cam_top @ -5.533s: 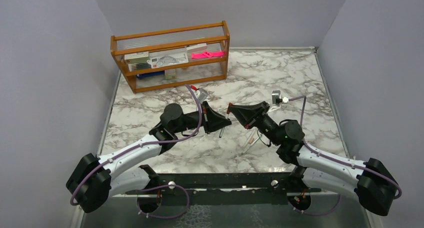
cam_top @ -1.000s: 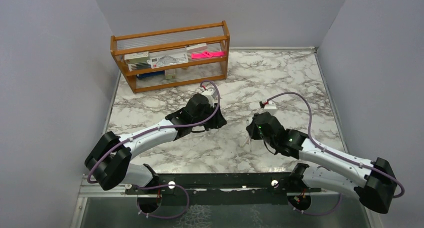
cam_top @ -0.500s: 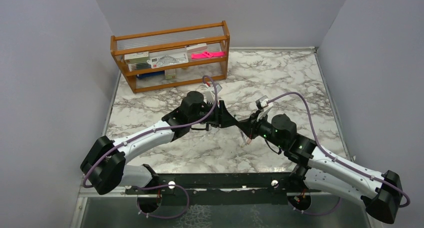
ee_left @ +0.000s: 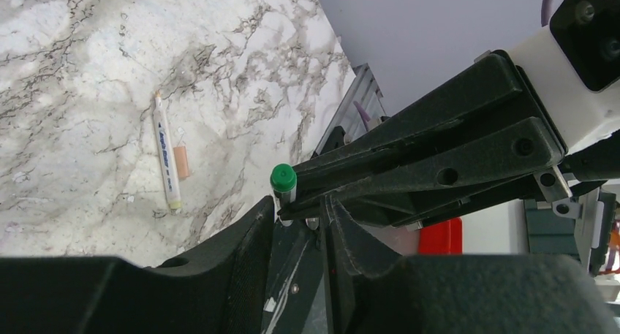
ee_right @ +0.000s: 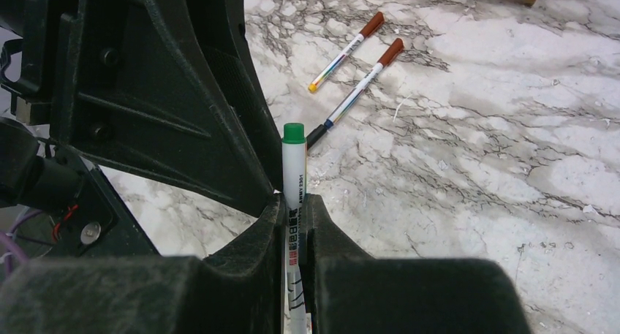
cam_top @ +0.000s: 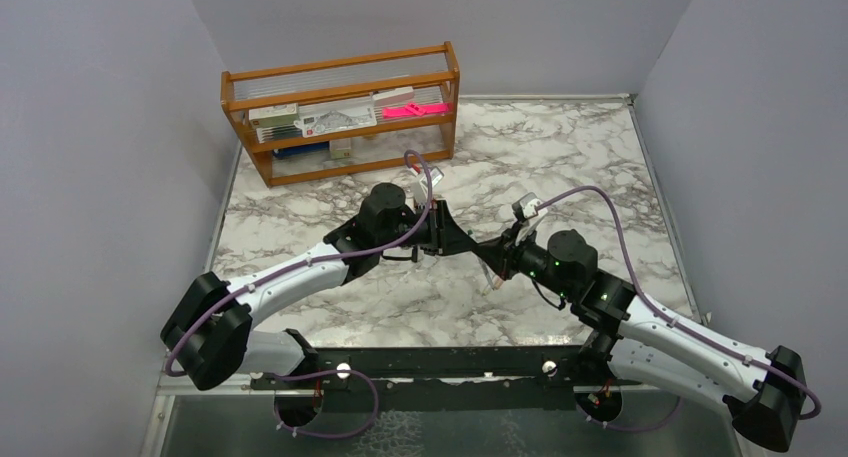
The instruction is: Insert the pens into the pen caps
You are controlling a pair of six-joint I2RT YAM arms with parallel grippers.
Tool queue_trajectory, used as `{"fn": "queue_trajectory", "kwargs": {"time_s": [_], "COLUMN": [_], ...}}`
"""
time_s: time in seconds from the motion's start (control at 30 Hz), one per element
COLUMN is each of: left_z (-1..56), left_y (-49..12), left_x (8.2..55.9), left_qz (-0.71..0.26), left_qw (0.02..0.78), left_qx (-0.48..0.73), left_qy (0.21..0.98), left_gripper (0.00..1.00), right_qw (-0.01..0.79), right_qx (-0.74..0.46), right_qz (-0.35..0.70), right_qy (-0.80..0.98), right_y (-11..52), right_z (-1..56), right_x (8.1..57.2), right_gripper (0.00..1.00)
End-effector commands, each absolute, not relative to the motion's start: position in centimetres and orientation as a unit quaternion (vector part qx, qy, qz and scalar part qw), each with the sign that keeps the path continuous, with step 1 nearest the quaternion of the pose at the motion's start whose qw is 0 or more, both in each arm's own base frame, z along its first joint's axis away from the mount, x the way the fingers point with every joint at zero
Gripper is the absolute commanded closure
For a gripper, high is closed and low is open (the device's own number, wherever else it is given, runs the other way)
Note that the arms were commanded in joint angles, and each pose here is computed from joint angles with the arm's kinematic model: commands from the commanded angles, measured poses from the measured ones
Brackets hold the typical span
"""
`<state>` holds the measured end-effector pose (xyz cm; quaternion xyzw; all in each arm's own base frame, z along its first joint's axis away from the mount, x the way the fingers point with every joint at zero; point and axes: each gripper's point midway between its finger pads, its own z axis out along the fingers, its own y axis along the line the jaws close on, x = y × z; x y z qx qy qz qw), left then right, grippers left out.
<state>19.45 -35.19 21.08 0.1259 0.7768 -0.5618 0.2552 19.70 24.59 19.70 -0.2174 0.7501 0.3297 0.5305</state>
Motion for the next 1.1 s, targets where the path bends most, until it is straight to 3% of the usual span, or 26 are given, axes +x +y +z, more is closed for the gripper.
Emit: {"fn": "queue_trajectory", "kwargs": {"time_s": [0.0,0.1,0.23,0.43,0.7,0.93,1.0,1.07], "left_z": [21.3,21.4,21.3,21.4,21.4,20.8,20.9,21.2], "left_y": [-35.6,-35.6,-35.6,-35.9,-35.7,-35.7,-35.7,-35.6], "left_x": [19.9,20.2,20.4,20.7,21.4,21.3,21.1,21.0], "left_qz": [-0.572,-0.571,-0.568,-0.572,-0.567,-0.565,-0.568,-0.569], "left_qw": [0.264,0.269,0.273,0.272,0.283,0.275,0.274,0.277], "left_qx": [0.122,0.118,0.113,0.106,0.087,0.083,0.086,0.087], "left_qy": [0.767,0.767,0.768,0.767,0.769,0.773,0.771,0.769], "left_gripper": [0.61,0.45,0.43,0.53,0.55,0.7,0.7,0.64], "right_qw": [0.529,0.527,0.525,0.518,0.514,0.517,0.517,0.52], "right_qx": [-0.244,-0.244,-0.246,-0.25,-0.251,-0.243,-0.234,-0.226], "right_qz": [0.372,0.373,0.379,0.393,0.398,0.397,0.394,0.388], "right_qy": [0.723,0.723,0.721,0.717,0.717,0.719,0.723,0.727], "right_y": [25.9,25.8,26.0,26.5,26.8,26.7,26.6,26.5], "right_z": [20.9,20.7,20.6,20.5,20.2,20.3,20.2,20.2], "right_x": [18.4,18.3,18.1,17.8,17.7,18.0,18.2,18.6], "right_gripper": [0.98,0.98,0.98,0.98,0.98,0.98,0.98,0.98]}}
